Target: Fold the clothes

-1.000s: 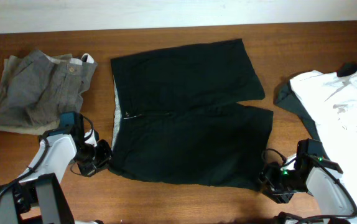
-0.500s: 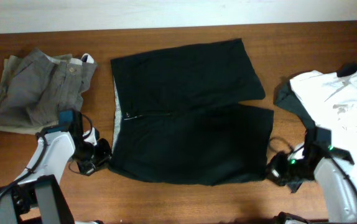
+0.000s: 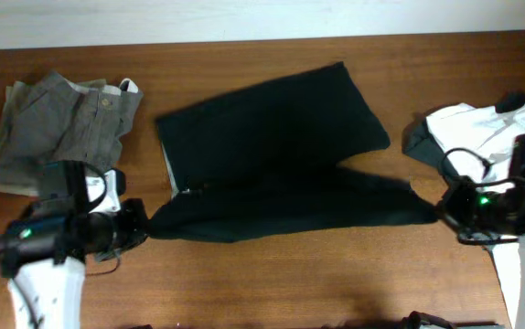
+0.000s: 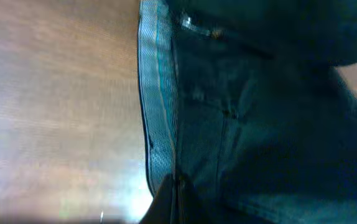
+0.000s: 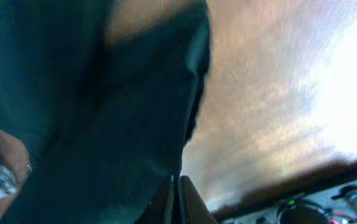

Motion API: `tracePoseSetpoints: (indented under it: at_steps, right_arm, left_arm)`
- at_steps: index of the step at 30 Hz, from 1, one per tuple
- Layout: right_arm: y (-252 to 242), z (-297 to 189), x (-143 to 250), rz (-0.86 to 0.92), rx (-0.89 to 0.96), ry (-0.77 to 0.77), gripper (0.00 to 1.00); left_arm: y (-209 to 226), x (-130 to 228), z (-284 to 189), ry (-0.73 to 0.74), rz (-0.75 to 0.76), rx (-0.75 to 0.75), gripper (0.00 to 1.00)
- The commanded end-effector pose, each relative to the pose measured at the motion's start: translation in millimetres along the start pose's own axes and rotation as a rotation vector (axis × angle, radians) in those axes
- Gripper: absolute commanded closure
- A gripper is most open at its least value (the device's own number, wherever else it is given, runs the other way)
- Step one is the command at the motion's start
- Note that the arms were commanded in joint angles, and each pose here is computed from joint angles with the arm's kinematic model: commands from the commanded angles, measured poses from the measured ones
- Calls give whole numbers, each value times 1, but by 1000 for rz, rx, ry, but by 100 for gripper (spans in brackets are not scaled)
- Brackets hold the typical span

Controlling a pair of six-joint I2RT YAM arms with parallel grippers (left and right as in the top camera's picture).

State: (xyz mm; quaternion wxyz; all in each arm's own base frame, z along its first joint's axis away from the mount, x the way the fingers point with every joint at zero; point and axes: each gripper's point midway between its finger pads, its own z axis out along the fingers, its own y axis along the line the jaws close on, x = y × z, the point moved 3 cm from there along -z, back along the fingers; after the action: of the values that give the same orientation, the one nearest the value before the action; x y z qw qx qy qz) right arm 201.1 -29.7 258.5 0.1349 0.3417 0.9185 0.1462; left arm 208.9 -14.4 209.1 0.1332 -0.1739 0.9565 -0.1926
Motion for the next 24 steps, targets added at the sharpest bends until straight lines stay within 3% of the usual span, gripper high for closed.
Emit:
tracePoseSetpoints:
  at_steps: [1,4,7,14,17,21,24]
  right_arm:
    - [6,-52,-16,-48,38,-191,96]
    - [16,-71,-24,-59,10,-251,96]
    - [16,-53,-39,-48,43,-196,96]
    - [38,35,-93,-209,37,11,96]
    - [59,75,-97,-296,39,79,96]
    - [47,95,-76,-251,103,224,96]
    - [22,115,-30,-244,147,427,84]
  left_arm:
    - [-12,-15,-73,-217,63,-93,100]
    - [-18,-17,-97,-266,75,-112,100]
    - [-9,-18,-87,-209,59,-161,100]
    - [14,-5,-42,84,-16,-246,100]
    - [19,-8,-28,80,6,-273,100]
    - [16,-17,-25,39,26,-260,100]
    - [15,-21,-25,21,32,-256,100]
